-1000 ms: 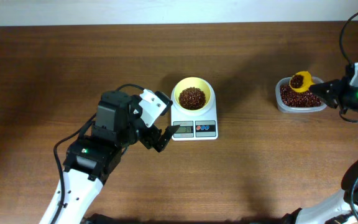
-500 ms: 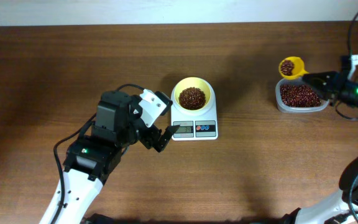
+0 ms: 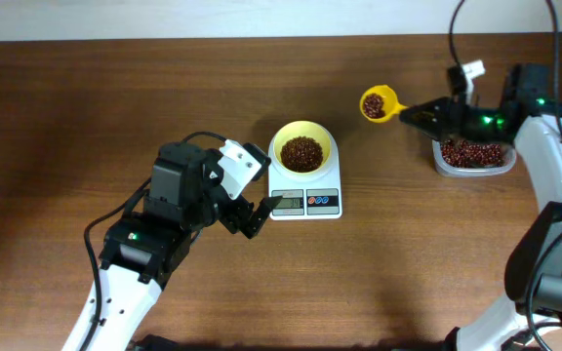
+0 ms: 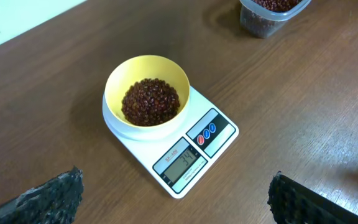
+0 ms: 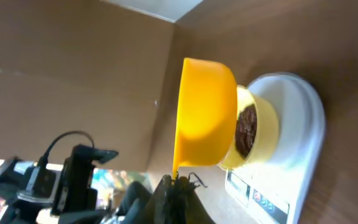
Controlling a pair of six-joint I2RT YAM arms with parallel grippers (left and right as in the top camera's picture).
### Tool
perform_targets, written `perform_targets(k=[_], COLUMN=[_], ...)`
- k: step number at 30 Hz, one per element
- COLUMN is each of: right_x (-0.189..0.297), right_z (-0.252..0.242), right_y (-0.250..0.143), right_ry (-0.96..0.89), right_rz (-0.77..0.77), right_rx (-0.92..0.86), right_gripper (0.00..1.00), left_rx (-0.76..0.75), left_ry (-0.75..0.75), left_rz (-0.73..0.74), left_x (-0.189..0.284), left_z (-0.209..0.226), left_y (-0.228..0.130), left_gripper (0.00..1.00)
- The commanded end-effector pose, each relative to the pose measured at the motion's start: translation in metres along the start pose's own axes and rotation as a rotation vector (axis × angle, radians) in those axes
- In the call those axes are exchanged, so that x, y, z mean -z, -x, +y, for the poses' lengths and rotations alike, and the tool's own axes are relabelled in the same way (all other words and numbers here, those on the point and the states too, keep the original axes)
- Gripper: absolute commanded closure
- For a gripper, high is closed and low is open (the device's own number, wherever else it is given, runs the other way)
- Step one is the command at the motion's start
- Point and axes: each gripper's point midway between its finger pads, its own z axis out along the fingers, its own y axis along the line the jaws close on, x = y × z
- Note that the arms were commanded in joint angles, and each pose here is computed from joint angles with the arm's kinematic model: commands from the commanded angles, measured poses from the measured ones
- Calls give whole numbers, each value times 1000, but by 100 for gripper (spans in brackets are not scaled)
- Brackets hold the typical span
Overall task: Scoop item into bowl and weigh 50g on scale
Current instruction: 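Lift the refilled scoop out of the tub with the right gripper, then carry the scoop over the yellow bowl on the scale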
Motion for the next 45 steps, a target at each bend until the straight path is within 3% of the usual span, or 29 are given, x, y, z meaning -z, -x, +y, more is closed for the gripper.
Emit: perform_targets(k=[1,12,45], right_x=[-24,-70,-105], right_z=[8,26,19], right_y=[4,1,2], right_ry=[-3,-2,-122], right_rz=[29,78,52], right_rx=[-63,-49,43], right_gripper=[96,96,96], left_rx=[19,19,19], left_ry=[-1,-1,-1], left_rz=[4,4,4], left_x=[-1,-1,-1], left_z=[1,1,1], left_y=[-2,-2,-2], left_gripper=[1,1,1])
